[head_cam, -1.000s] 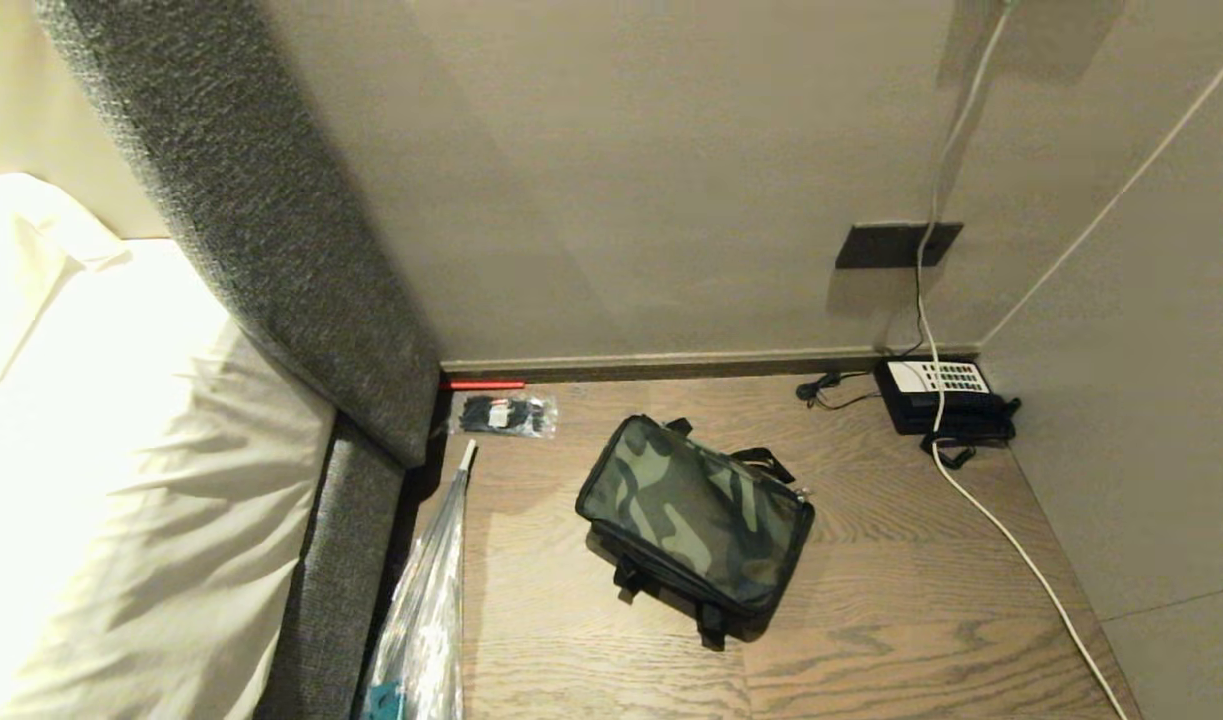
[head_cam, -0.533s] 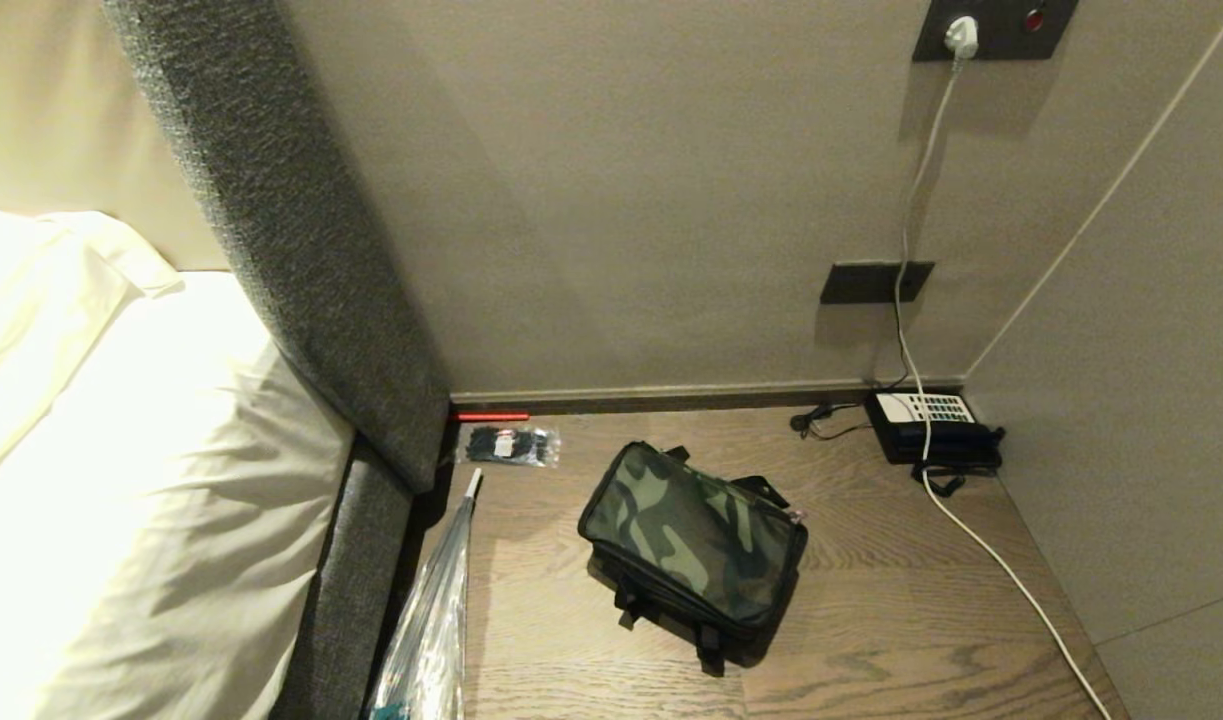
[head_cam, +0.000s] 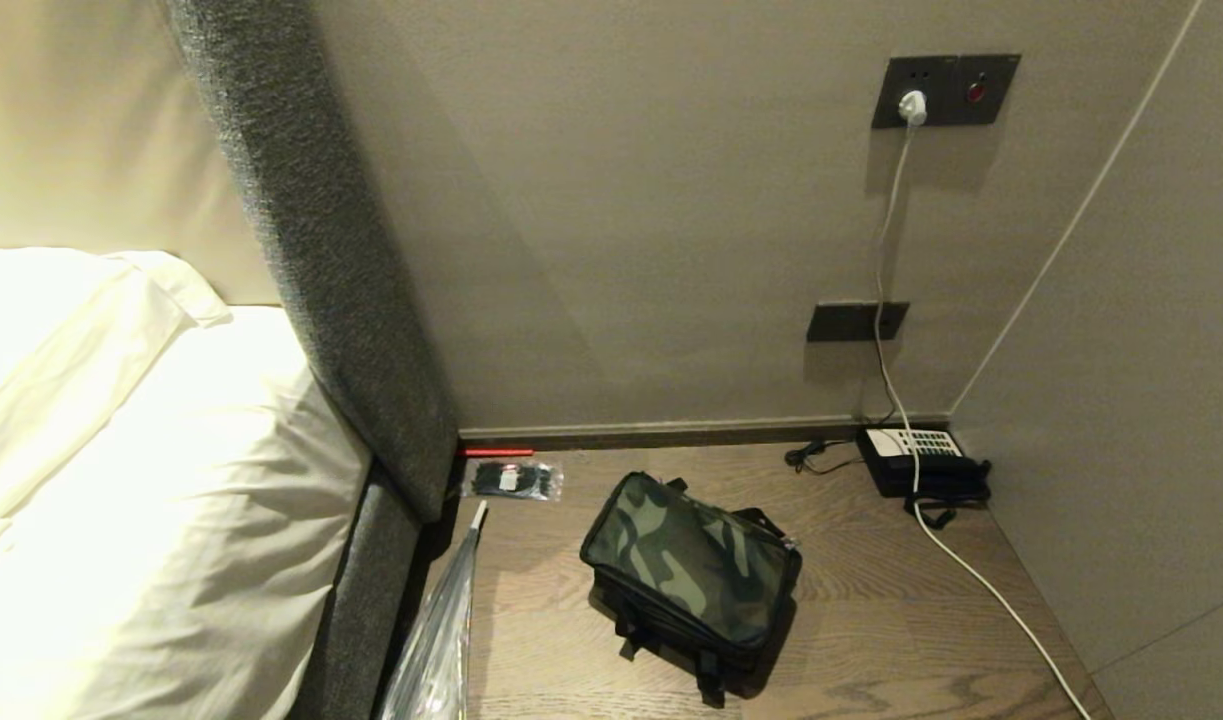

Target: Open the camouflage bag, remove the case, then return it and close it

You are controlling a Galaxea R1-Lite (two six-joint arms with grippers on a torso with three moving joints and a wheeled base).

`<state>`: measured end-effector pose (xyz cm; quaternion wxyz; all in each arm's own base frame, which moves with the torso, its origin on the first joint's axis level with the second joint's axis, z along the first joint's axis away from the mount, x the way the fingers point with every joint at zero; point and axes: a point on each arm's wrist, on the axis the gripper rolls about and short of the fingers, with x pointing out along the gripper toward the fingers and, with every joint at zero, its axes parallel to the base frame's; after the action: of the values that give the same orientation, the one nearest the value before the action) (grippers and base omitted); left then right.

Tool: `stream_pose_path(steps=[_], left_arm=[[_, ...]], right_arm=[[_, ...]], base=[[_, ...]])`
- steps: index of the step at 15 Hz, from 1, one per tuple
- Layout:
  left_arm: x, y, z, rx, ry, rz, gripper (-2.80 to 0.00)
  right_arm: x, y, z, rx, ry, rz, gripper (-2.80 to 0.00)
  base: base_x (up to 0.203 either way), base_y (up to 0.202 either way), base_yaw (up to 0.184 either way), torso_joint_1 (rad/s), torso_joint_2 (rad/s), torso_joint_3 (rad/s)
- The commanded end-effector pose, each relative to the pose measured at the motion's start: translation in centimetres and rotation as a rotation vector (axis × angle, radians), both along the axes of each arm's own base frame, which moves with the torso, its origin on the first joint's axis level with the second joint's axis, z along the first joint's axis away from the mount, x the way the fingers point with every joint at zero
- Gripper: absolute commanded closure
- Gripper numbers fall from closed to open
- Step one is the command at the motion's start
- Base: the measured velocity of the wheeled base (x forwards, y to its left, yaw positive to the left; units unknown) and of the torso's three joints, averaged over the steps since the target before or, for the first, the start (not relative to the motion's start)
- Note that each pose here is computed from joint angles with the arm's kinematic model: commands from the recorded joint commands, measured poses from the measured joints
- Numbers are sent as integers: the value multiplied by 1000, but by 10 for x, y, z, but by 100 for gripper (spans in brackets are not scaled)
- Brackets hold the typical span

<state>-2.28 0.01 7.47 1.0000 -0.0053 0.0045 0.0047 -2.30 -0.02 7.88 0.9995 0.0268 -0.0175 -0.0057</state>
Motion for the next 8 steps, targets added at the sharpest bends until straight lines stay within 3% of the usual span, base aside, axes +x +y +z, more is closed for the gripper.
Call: stream_pose_path(steps=[1,8], left_arm=[[0,0,0,0,0,0,0],[0,0,0,3,0,-2,0]], right_arm=[[0,0,-4,0,-5,0,0],[0,0,-4,0,-5,0,0]], base=[[0,0,0,2,2,198],[0,0,0,1,2,201]])
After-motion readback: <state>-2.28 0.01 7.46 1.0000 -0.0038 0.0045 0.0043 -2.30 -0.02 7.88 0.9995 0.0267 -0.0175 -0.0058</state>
